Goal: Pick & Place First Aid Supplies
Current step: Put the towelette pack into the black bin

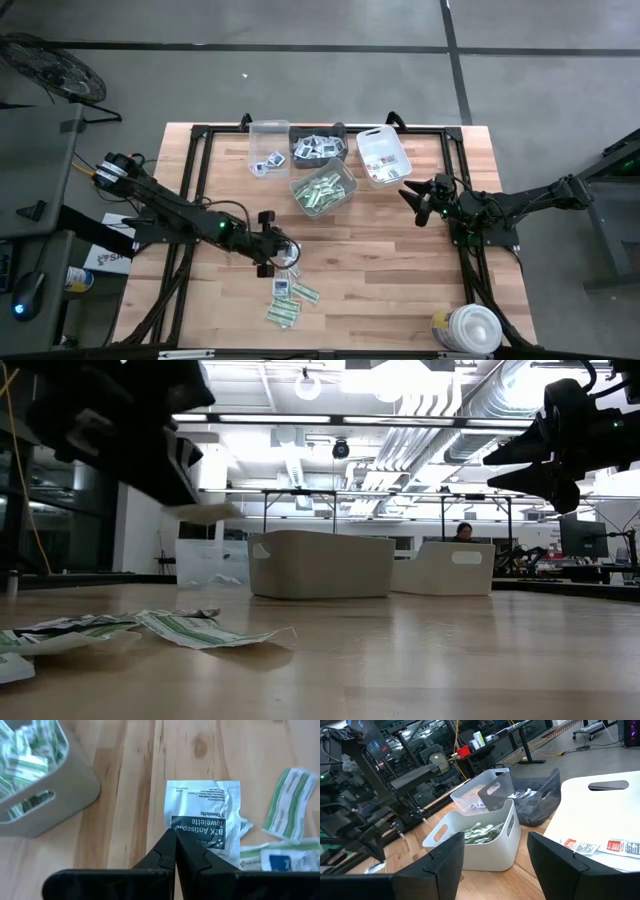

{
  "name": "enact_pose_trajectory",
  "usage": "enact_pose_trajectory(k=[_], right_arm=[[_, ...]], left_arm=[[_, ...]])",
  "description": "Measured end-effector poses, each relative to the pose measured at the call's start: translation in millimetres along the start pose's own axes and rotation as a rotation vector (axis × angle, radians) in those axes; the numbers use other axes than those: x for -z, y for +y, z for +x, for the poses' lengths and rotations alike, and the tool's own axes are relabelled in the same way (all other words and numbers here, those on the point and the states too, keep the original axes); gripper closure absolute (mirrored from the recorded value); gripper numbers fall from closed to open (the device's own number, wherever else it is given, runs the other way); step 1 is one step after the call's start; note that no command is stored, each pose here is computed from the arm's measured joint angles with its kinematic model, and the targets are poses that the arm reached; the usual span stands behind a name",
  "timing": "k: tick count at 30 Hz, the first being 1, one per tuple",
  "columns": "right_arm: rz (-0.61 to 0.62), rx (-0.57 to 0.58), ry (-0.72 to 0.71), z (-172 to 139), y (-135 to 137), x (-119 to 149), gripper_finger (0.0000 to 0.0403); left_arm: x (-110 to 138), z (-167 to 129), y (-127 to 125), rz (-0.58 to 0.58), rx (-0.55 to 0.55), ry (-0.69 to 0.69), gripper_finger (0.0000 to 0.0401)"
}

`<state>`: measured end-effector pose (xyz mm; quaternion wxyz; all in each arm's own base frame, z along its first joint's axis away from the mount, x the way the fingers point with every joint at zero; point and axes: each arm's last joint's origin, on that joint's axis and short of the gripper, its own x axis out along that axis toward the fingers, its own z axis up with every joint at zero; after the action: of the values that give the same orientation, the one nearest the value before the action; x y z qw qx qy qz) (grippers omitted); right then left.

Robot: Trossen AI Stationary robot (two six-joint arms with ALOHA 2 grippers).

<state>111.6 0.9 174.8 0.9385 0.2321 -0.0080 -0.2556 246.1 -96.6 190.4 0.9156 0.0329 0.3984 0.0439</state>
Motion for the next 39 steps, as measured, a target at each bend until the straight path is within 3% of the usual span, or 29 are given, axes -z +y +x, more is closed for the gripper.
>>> enact_pose_trajectory(k=[11, 25, 33, 39], right_arm=[[0.000, 0.000, 0.000, 0.0, 0.0, 0.0, 0.0192], [0.000, 0.000, 0.000, 0.0, 0.0, 0.0, 0.0192], [0.000, 0.000, 0.000, 0.0, 0.0, 0.0, 0.0192], [0.000, 0.000, 0.000, 0.0, 0.0, 0.0, 0.0192]], left_arm=[[-34.3, -1.6, 48.2, -0.063, -0.078, -0.061, 0.0401], [-72.0, -1.8, 164.4, -0.117, -0.261, -0.059, 0.0401], [-86.0, 19.7, 228.5, -0.146, -0.372, 0.073, 0.0401], [-95.9, 43.6, 261.9, -0.153, -0.461, 0.174, 0.0401]])
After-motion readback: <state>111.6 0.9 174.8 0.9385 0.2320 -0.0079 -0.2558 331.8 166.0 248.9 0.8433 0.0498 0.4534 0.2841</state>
